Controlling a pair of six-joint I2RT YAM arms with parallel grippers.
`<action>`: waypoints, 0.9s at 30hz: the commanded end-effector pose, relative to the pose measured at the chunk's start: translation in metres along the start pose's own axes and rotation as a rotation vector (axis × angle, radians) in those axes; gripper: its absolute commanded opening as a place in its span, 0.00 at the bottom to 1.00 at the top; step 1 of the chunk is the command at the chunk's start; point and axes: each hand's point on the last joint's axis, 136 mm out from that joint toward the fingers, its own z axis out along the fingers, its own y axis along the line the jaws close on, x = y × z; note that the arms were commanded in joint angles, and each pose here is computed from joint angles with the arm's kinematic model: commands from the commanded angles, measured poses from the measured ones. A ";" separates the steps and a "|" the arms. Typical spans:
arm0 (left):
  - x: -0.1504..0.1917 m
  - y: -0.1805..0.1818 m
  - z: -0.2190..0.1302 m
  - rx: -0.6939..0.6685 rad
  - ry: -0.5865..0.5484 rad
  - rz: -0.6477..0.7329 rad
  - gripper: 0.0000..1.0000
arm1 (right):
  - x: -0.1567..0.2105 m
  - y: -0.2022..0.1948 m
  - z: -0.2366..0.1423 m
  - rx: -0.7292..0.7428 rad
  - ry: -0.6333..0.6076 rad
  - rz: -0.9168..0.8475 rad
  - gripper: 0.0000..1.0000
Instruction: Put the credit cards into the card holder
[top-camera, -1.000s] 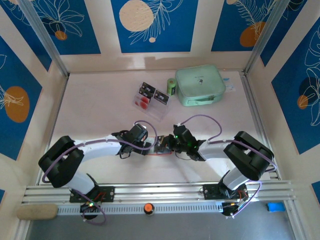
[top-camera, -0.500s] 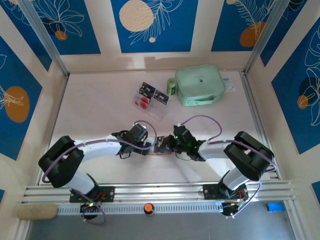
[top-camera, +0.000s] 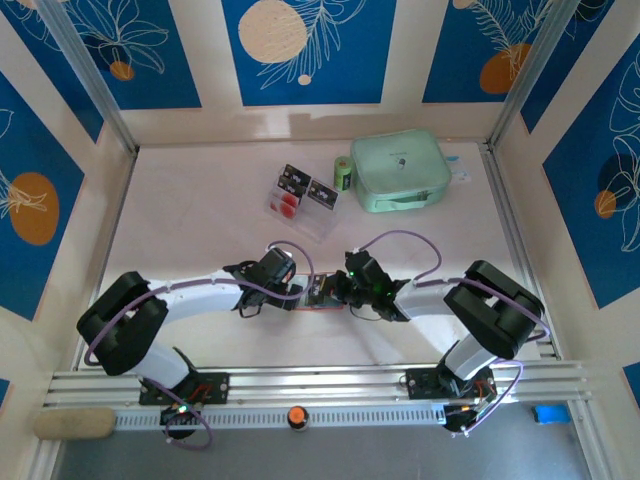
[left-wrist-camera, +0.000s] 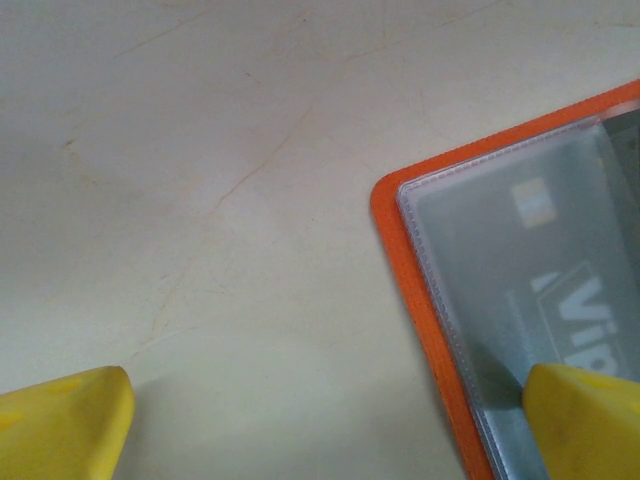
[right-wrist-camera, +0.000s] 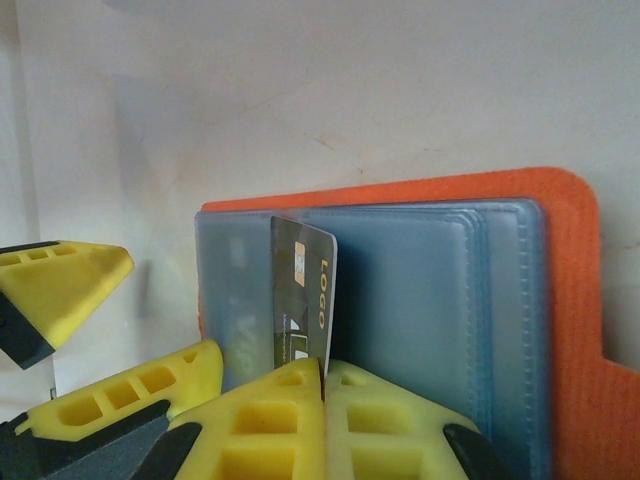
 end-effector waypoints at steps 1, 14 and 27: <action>0.010 0.003 0.003 -0.001 0.031 -0.002 1.00 | 0.017 -0.022 0.003 0.083 0.068 0.020 0.00; 0.011 0.003 0.004 0.001 0.035 -0.003 1.00 | 0.018 -0.026 -0.002 0.104 0.067 0.018 0.00; 0.011 0.003 0.005 0.003 0.035 -0.003 1.00 | 0.024 -0.025 0.006 0.106 0.108 0.023 0.00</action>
